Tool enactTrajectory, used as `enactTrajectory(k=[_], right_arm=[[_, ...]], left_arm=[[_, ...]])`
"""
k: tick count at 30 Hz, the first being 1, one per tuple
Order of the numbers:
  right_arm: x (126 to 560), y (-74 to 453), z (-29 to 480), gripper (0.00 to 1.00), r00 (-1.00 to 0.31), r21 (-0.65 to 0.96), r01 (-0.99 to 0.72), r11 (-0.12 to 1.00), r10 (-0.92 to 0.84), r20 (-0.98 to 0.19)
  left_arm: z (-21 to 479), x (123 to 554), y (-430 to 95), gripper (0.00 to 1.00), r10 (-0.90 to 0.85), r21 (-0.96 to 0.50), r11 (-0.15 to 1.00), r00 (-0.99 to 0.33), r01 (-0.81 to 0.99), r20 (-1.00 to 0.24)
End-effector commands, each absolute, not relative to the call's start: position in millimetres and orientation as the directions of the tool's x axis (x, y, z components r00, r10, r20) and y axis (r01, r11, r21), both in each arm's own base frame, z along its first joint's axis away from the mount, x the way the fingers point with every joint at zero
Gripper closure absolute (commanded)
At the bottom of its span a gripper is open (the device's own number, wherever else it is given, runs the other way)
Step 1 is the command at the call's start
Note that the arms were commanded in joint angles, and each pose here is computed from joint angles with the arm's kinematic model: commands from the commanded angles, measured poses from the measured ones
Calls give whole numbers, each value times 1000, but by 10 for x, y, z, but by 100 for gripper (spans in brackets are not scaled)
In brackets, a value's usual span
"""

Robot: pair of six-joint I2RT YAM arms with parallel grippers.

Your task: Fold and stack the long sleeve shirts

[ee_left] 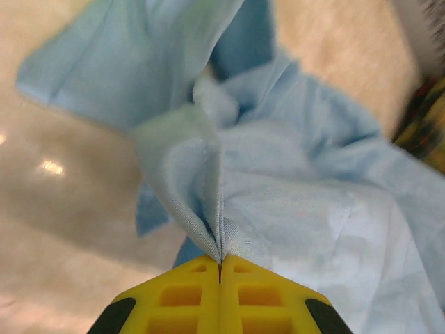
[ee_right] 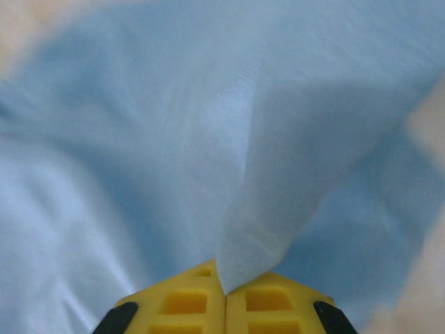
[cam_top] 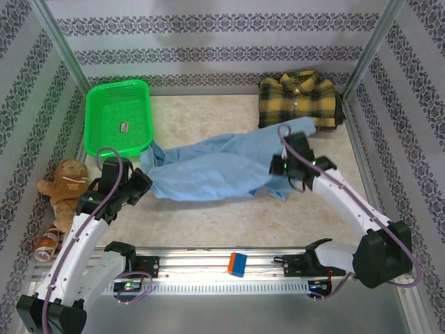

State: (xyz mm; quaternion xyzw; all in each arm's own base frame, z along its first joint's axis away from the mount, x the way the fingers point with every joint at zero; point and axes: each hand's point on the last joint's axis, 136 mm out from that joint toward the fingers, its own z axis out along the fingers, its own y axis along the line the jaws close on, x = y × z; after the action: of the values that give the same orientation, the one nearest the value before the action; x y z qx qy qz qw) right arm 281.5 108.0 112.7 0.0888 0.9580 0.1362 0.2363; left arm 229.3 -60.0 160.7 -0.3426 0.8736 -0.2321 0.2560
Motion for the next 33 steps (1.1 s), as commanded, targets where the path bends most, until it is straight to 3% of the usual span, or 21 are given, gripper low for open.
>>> enactTrajectory(k=[1, 3, 5, 6, 9, 13, 20, 26, 33], right_arm=[[2415, 837, 805, 74, -851, 291, 319, 902, 408, -330], [2308, 685, 770, 69, -836, 274, 377, 885, 452, -311], [2335, 539, 893, 47, -810, 259, 408, 875, 478, -339], [2384, 479, 988, 41, -797, 253, 412, 875, 481, -365], [2690, 356, 1346, 32, -761, 257, 376, 890, 455, -462], [3176, 114, 1506, 30, -767, 215, 365, 906, 424, -482], [3707, -154, 800, 32, -876, 67, 359, 931, 361, -320], [3429, -246, 366, 35, -880, -18, 442, 897, 430, -198], [3232, -431, 516, 33, -830, -14, 520, 854, 501, -246]], left_arm=[[1229, 1910, -572, 95, -667, -458, 709, -721, -536, -188], [1132, 1841, -548, 95, -661, -425, 718, -731, -552, -168], [1082, 1808, -527, 95, -657, -399, 725, -736, -561, -159], [1079, 1812, -523, 95, -654, -393, 730, -740, -560, -160], [1080, 1826, -507, 94, -647, -380, 738, -744, -558, -166], [1028, 1738, -450, 95, -641, -334, 751, -751, -570, -160], [1033, 1578, -413, 95, -670, -344, 726, -725, -595, -161], [1227, 1721, -386, 95, -701, -405, 700, -676, -588, -229], [1594, 2083, -437, 95, -685, -475, 713, -659, -516, -312]])
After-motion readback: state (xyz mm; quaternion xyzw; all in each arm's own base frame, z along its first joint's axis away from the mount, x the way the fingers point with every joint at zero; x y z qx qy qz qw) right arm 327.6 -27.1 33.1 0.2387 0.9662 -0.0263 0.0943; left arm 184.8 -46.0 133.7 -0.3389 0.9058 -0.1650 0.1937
